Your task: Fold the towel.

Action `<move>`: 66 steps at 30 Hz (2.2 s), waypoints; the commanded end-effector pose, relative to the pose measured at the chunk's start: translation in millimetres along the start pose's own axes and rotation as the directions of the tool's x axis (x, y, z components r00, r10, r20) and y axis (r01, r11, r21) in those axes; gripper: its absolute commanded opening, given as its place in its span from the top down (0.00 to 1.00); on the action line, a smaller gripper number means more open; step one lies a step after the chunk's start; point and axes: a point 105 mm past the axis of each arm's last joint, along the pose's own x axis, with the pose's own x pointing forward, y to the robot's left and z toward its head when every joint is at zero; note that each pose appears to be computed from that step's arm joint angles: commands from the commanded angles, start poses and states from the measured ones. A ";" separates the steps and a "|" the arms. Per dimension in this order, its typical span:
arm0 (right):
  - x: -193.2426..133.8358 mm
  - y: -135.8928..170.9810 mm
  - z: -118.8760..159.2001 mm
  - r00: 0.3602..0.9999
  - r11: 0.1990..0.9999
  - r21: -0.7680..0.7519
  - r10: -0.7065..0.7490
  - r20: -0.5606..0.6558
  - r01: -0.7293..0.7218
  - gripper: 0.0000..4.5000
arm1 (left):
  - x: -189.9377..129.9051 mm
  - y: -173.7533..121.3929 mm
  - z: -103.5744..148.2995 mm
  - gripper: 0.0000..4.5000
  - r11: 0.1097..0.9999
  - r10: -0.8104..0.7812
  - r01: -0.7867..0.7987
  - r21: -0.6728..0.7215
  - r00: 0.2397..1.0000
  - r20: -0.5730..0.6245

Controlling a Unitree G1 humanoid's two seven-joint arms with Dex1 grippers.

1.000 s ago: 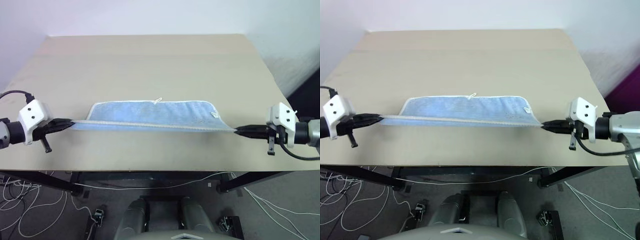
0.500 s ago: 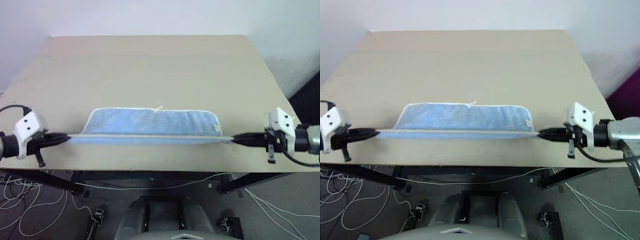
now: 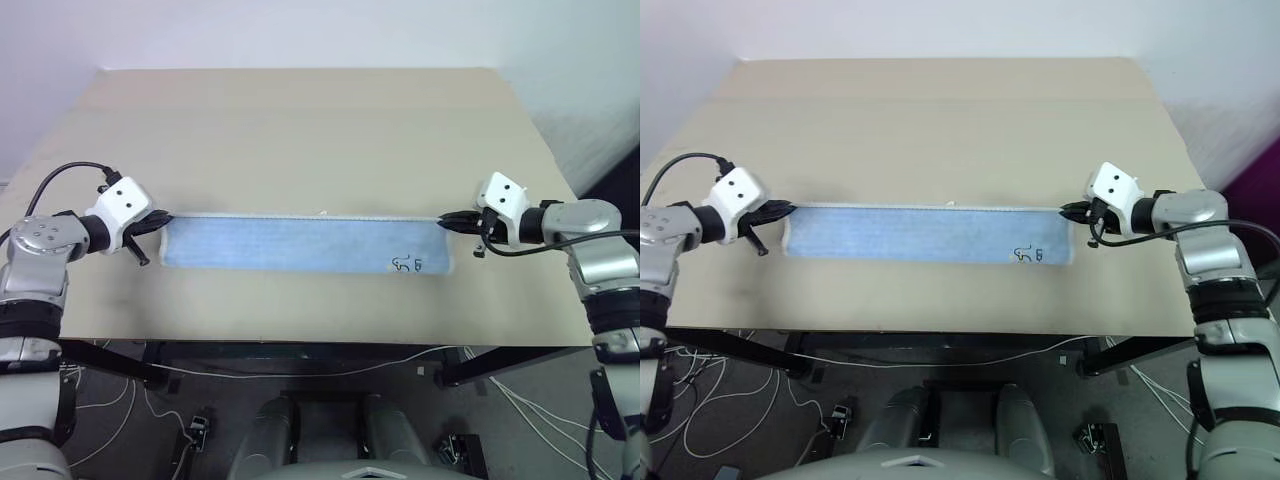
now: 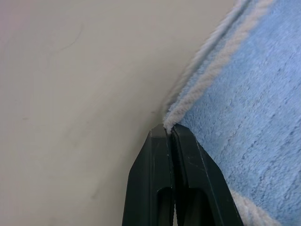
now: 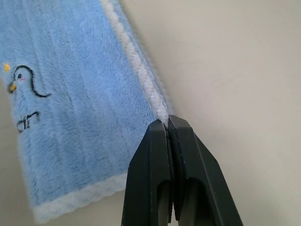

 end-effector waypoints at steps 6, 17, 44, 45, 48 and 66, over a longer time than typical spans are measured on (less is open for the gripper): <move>1.5 -11.9 -7.0 0.999 0.999 -0.033 -0.044 -0.029 0.043 1.00 | 7.5 9.7 -6.4 1.00 0.998 0.055 -0.054 0.037 0.998 -0.039; -10.7 -22.7 -3.9 0.993 0.993 -0.027 -0.114 -0.009 0.114 0.40 | 5.2 22.0 -2.9 0.33 0.989 0.140 -0.139 -0.058 0.990 0.012; -44.6 104.7 -4.6 0.931 0.093 0.991 -0.343 0.121 -0.094 0.02 | -13.9 -88.5 71.3 0.00 0.952 -0.243 0.298 -0.069 0.874 0.420; -43.4 108.3 -3.6 0.928 0.064 0.991 -0.348 0.131 -0.116 0.02 | -11.0 -94.9 75.4 0.00 0.946 -0.260 0.317 -0.065 0.864 0.431; -36.5 119.2 -1.1 0.933 -0.003 0.992 -0.339 0.121 -0.130 0.02 | -5.0 -107.0 86.3 0.00 0.935 -0.285 0.349 -0.059 0.841 0.460; 2.9 111.4 -4.0 0.926 -0.306 0.948 -0.375 -0.037 -0.086 0.02 | 0.3 -108.4 102.7 0.00 0.940 -0.267 0.337 -0.052 0.822 0.504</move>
